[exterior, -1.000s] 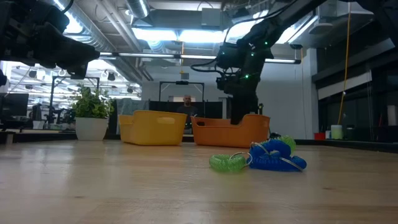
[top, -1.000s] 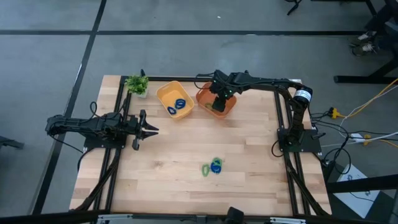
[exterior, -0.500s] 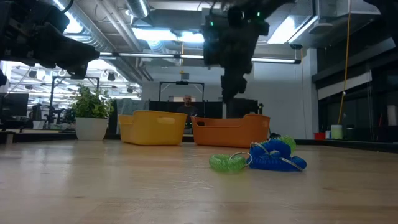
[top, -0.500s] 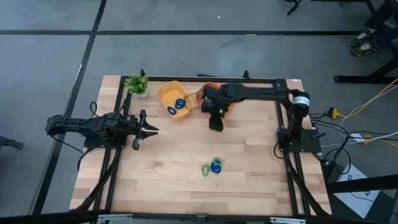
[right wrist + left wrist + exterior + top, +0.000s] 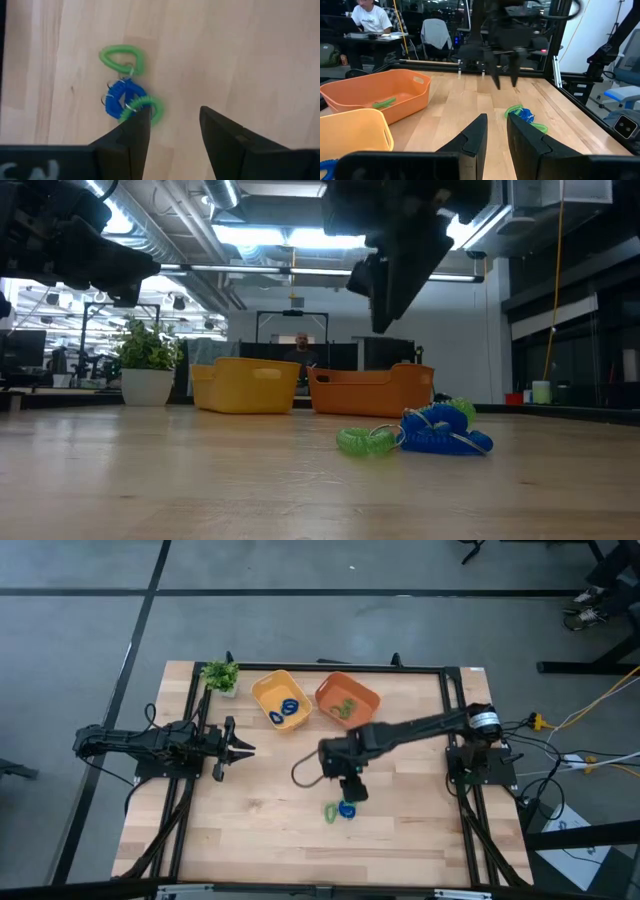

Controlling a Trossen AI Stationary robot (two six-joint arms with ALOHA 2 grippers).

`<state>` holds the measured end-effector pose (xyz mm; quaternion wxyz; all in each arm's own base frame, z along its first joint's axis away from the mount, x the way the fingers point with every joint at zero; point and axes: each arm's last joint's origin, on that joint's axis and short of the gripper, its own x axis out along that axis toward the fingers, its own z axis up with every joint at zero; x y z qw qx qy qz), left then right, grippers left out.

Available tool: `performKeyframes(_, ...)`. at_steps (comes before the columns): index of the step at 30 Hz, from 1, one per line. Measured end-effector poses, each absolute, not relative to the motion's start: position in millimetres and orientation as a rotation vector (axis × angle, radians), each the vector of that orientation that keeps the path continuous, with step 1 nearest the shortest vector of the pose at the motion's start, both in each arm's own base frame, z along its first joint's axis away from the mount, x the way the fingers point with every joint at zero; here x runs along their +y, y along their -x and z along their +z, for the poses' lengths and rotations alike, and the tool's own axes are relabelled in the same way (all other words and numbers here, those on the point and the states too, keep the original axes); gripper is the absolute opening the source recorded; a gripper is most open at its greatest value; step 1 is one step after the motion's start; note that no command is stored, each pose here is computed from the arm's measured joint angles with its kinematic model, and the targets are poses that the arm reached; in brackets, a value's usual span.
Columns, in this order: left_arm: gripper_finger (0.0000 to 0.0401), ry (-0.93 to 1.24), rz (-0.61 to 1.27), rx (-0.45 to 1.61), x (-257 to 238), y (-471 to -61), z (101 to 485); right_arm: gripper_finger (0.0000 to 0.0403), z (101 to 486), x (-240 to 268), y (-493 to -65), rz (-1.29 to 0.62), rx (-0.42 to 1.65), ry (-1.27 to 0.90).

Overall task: Sort spring keychains
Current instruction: Put the green spring keychain into the orange bin

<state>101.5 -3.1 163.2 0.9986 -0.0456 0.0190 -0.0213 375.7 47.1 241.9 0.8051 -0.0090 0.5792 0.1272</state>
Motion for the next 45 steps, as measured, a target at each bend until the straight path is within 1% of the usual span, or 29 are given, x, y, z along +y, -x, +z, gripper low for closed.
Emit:
performKeyframes(7,0.007,0.091,-0.043,0.038,-3,-101,163,0.0169,244,82,-376,0.235,1.178,0.094)
performKeyframes(12,0.007,0.091,-0.043,0.038,-3,-101,163,0.0168,245,99,-379,0.207,1.091,0.158)
performKeyframes(19,0.007,0.091,-0.043,0.038,-3,-101,163,0.0168,214,113,-380,0.226,0.954,0.135)
performKeyframes(23,0.007,0.091,-0.043,0.038,-3,-101,163,0.0168,198,112,-377,0.207,0.929,0.087)
performKeyframes(33,0.007,0.091,-0.043,0.038,-3,-101,163,0.0168,169,108,-363,0.197,0.993,0.09)
performKeyframes(40,0.007,0.091,-0.043,0.038,-3,-101,163,0.0168,164,108,-362,0.196,0.972,0.088)
performKeyframes(45,0.007,0.091,-0.043,0.038,-3,-101,163,0.0168,150,111,-372,0.198,0.993,0.084)
